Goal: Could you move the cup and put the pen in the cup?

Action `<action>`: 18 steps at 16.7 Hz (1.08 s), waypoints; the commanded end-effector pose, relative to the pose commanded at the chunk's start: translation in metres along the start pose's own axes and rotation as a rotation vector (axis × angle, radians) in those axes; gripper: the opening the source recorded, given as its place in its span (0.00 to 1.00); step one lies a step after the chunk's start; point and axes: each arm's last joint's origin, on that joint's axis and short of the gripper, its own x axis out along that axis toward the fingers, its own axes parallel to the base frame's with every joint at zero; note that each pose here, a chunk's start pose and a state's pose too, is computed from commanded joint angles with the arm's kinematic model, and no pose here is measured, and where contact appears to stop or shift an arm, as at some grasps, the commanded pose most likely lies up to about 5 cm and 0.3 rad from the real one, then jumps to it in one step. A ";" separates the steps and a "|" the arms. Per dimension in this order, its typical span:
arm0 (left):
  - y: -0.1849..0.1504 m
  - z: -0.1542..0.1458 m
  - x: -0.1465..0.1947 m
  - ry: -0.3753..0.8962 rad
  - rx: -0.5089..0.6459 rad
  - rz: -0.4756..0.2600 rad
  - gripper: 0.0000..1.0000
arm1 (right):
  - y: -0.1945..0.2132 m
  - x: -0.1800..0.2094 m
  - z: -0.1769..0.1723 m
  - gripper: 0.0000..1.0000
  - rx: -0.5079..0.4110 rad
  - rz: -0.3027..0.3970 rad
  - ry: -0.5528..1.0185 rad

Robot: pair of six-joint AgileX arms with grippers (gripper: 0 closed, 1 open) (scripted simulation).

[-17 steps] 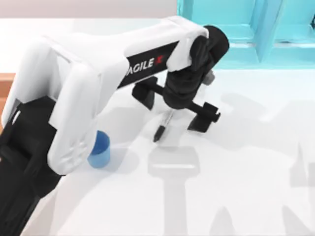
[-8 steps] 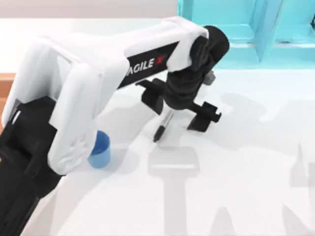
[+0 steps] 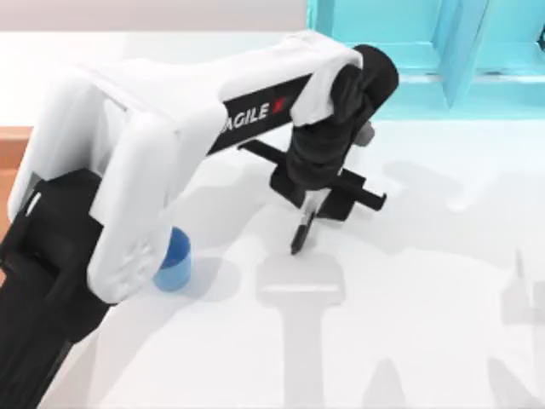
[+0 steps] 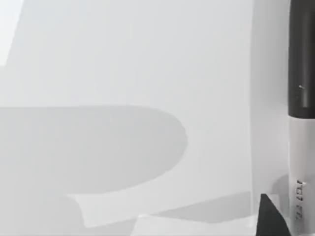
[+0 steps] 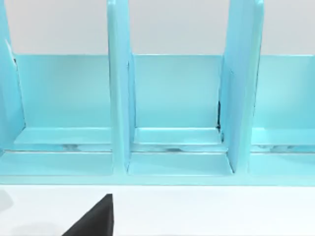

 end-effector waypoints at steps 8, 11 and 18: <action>-0.007 -0.001 -0.039 -0.054 -0.015 -0.065 0.00 | 0.000 0.000 0.000 1.00 0.000 0.000 0.000; -0.014 -0.015 -0.067 -0.058 -0.014 -0.067 0.00 | 0.000 0.000 0.000 1.00 0.000 0.000 0.000; -0.026 -0.072 -0.141 -0.050 -0.017 -0.065 0.00 | 0.000 0.000 0.000 1.00 0.000 0.000 0.000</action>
